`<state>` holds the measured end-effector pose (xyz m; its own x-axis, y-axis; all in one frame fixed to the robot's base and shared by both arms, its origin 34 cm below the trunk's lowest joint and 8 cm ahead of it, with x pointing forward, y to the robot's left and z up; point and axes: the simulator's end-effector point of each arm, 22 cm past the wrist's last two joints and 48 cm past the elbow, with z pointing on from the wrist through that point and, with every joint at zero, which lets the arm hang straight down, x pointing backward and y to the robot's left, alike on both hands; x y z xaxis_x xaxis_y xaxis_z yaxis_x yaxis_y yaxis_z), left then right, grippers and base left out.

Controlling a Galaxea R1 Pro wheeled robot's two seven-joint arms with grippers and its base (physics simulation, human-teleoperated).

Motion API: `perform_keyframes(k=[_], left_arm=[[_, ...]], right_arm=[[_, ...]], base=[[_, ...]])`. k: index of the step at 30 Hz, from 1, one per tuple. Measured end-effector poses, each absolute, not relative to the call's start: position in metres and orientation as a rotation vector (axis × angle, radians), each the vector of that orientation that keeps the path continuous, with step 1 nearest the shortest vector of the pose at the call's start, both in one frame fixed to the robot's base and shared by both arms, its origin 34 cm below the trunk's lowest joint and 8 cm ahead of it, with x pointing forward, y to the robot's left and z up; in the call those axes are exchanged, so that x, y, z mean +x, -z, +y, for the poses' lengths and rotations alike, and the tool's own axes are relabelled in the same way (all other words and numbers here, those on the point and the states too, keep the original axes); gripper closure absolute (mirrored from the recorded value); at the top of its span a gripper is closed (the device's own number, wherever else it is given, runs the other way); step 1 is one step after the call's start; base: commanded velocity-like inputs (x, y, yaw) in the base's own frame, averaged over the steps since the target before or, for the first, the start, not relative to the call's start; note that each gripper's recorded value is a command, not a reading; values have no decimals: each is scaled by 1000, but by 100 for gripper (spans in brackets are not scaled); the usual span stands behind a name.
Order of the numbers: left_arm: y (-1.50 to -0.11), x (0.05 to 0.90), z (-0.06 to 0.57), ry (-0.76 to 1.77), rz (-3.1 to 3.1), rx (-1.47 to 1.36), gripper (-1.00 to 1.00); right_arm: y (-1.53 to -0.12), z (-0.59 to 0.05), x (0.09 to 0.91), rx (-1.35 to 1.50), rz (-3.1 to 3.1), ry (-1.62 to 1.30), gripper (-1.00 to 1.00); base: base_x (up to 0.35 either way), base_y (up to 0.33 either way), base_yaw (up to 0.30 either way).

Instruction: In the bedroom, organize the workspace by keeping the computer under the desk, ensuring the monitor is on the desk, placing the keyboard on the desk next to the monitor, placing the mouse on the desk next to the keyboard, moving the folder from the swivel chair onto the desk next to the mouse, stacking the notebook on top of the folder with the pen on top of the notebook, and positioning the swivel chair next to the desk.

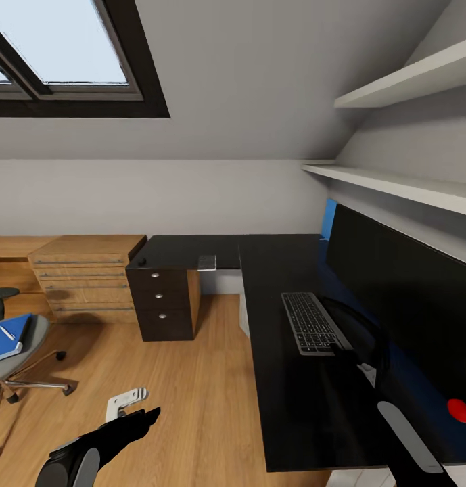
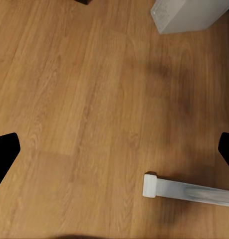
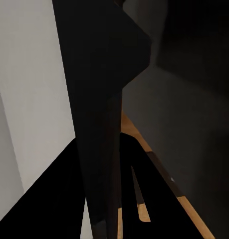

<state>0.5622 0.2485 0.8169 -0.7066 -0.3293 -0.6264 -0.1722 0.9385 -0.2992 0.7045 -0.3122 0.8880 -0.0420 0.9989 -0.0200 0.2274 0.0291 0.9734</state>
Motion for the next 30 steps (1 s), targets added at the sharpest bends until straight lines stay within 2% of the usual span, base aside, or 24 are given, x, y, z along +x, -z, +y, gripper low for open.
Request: perform_keyframes(k=[15,16,30], left_arm=[[-817,562,247,285,2367,-353,-100],[-817,562,248,285,2367,-353,-100],[-814,563,246,289,2366,-352,-100]], right_arm=[[-888,-312,705,1338,1420,-1104,100],[-888,-312,705,1338,1419,-1104,-100],[-885,-314,705,1338,1416,-1101,-100]], base=[[1,0,0],[0,0,0],[0,0,0]])
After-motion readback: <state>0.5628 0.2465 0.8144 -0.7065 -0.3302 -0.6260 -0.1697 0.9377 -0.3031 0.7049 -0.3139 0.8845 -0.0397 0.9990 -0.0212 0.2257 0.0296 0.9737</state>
